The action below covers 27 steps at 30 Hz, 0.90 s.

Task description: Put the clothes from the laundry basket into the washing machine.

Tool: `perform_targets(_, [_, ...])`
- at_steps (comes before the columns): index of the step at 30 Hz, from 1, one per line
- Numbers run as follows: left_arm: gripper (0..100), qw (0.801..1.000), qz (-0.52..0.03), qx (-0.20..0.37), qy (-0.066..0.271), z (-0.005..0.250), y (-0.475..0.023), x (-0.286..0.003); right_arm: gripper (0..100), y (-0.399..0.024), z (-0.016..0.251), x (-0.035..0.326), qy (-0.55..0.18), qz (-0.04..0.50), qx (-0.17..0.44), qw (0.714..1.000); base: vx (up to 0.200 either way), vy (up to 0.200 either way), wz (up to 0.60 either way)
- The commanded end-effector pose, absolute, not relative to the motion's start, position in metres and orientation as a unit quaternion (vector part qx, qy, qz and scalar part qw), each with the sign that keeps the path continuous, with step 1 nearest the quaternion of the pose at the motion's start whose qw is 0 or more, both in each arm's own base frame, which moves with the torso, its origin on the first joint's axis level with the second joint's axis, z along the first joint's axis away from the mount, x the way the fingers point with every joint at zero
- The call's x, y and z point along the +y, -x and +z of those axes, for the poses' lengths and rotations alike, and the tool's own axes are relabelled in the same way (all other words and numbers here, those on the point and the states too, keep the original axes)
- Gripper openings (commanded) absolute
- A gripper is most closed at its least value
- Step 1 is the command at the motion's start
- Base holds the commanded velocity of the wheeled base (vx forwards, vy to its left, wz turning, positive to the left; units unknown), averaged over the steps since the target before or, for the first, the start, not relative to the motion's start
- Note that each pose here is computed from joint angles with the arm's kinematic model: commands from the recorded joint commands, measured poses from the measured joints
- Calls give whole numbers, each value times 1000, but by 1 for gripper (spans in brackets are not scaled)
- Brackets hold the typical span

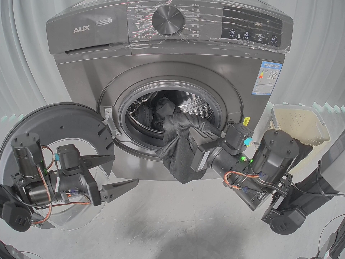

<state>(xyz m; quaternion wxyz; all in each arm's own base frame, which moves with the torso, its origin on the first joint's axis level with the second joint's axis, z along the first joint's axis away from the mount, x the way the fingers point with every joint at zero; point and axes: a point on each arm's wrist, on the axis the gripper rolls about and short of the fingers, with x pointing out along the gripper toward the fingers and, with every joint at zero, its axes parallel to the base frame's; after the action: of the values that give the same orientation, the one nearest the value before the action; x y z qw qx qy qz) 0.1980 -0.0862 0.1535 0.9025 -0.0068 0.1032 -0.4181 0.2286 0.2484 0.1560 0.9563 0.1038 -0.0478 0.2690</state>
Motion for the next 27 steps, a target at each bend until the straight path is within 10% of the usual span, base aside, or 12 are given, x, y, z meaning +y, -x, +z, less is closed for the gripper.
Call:
perform_targets(1, [100, 898, -423, 118, 6, 140, -221, -103, 0, -229, 156, 249, -105, 269, -49, 956, 0, 0, 0])
perform_targets(27, [100, 907, -414, 73, 14, 126, -267, -150, 0, -240, 148, 262, -104, 269, -48, 956, 0, 0, 0])
